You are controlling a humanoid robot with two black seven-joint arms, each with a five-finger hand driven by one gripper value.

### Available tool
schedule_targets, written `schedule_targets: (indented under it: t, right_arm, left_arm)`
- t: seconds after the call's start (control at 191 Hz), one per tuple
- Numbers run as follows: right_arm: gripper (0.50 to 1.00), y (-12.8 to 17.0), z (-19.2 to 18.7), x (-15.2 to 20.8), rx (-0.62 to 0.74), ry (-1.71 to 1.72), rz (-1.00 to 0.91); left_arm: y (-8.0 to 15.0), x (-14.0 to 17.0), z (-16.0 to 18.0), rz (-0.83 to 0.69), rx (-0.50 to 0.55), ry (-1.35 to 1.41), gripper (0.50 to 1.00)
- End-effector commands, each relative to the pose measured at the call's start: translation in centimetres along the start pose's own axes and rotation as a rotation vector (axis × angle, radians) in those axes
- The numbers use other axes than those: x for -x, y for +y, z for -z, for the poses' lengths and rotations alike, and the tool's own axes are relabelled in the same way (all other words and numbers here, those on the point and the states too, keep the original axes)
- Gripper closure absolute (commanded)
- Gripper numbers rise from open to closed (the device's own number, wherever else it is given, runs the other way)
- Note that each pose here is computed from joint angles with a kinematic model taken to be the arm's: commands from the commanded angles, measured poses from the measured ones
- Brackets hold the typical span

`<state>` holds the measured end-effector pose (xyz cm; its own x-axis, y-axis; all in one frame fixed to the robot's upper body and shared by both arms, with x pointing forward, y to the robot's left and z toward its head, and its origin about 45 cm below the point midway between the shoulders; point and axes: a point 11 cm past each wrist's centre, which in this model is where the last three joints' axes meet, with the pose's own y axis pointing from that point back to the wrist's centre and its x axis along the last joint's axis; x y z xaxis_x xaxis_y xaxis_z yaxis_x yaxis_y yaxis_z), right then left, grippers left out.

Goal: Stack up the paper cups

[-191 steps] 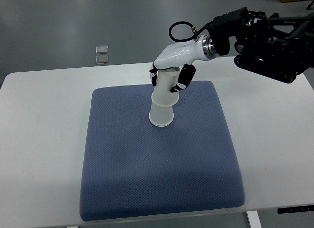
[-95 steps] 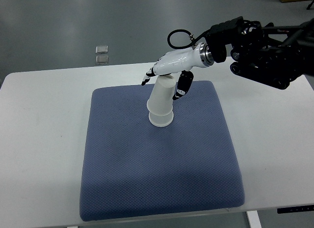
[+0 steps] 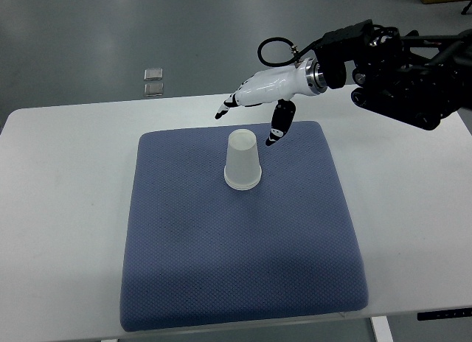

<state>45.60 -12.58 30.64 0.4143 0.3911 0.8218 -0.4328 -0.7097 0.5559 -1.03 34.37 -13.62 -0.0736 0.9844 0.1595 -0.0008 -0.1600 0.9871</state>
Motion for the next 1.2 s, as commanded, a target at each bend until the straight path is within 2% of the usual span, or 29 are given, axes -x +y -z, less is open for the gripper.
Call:
schedule_targets:
  t: [0.0, 0.267, 0.424, 0.613, 0.796, 1.194]
  right_arm:
    - [0.591, 1.7, -2.7, 1.3, 0.050, -0.105, -0.033]
    - [0.591, 4.9, -6.8, 1.0, 0.013, -0.647, -0.399]
    - [0.591, 5.5, -8.2, 1.9, -0.073, -0.983, -0.644]
    - [0.591, 3.3, -7.0, 2.5, -0.227, -1.273, -0.839]
    - [0.591, 3.3, -8.5, 5.3, -0.238, -1.526, -1.019]
    - [0.591, 3.2, -10.5, 10.9, -0.199, -1.910, -1.247]
  left_arm:
    - [0.0, 0.0, 0.0, 0.000, 0.000, 0.001, 0.500]
    - [0.0, 0.0, 0.0, 0.000, 0.000, -0.001, 0.500]
    - [0.0, 0.0, 0.0, 0.000, 0.000, 0.001, 0.500]
    - [0.0, 0.0, 0.0, -0.001, 0.000, -0.001, 0.500]
    - [0.0, 0.1, 0.0, 0.002, 0.000, -0.001, 0.500]
    - [0.0, 0.0, 0.0, 0.000, 0.000, -0.001, 0.500]
